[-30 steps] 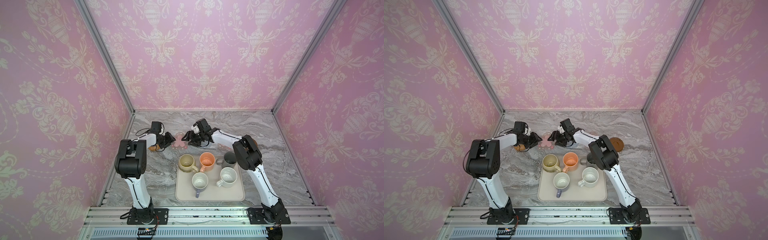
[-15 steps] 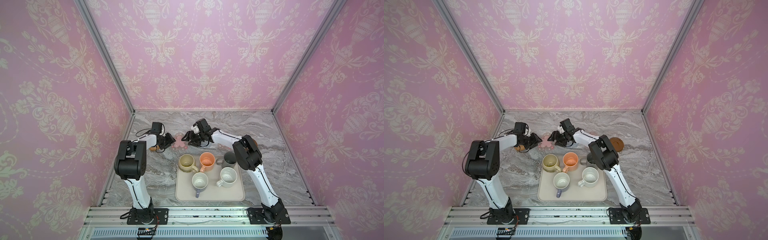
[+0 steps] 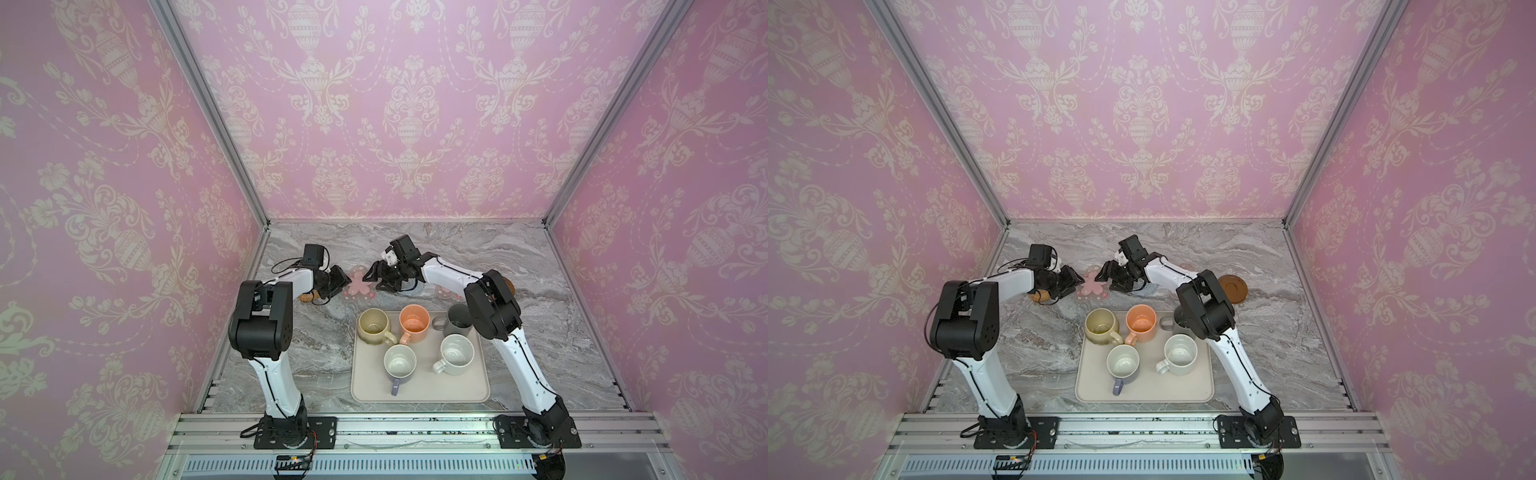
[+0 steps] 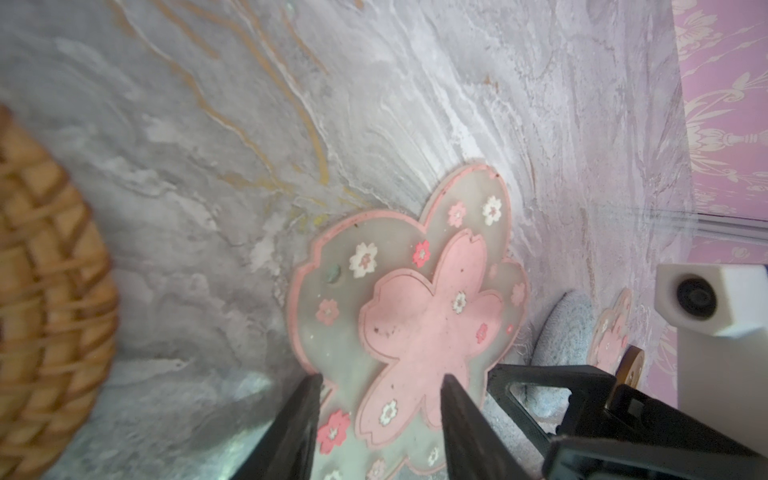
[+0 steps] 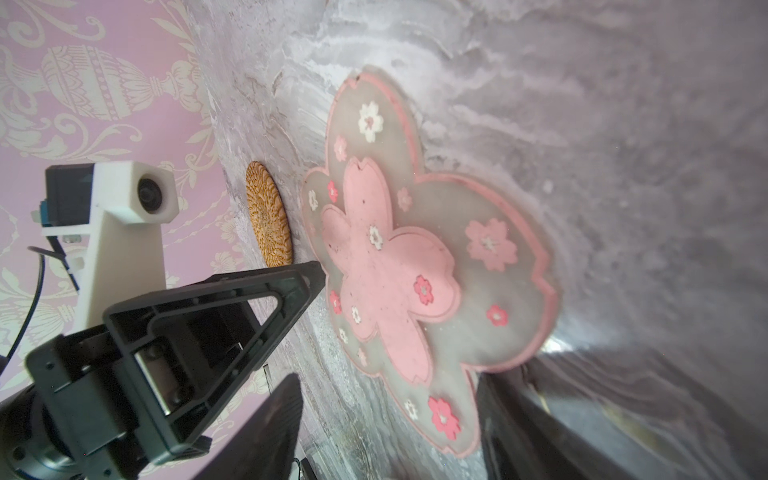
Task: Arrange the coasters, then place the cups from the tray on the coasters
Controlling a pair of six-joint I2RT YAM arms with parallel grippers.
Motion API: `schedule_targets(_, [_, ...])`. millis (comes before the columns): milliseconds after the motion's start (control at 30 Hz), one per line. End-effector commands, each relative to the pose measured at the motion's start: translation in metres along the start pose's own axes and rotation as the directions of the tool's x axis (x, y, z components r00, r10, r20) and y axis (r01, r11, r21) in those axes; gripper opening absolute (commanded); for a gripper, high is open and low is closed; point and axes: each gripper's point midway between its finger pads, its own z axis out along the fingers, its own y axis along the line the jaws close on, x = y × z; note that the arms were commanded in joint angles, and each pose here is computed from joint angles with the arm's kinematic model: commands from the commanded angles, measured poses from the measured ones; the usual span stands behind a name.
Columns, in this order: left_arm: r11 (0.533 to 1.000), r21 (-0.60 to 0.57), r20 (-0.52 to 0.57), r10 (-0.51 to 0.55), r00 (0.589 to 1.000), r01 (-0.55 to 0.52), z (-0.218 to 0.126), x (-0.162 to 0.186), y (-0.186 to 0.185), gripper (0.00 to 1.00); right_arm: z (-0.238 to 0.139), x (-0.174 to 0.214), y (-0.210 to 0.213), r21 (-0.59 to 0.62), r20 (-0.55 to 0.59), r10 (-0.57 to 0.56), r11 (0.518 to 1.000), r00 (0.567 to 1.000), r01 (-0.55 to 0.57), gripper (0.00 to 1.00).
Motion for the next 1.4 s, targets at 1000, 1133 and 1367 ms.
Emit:
schedule_targets(1000, [0.997,0.058,0.038,0.052,0.998,-0.054,-0.033,-0.012,-0.042,0.53,-0.034,-0.022,0.039,-0.022,0.089,-0.174,0.984,0.981,0.177,0.68])
schedule_targets(1133, [0.997,0.016,0.037,0.081,0.996,-0.082,-0.044,-0.013,-0.042,0.54,-0.046,-0.012,0.04,-0.004,0.06,-0.175,0.984,0.983,0.176,0.68])
schedule_targets(1367, [0.983,-0.057,0.075,0.179,0.981,-0.175,-0.08,-0.017,-0.045,0.54,-0.09,0.005,0.047,0.044,0.096,-0.24,0.971,0.966,0.237,0.68])
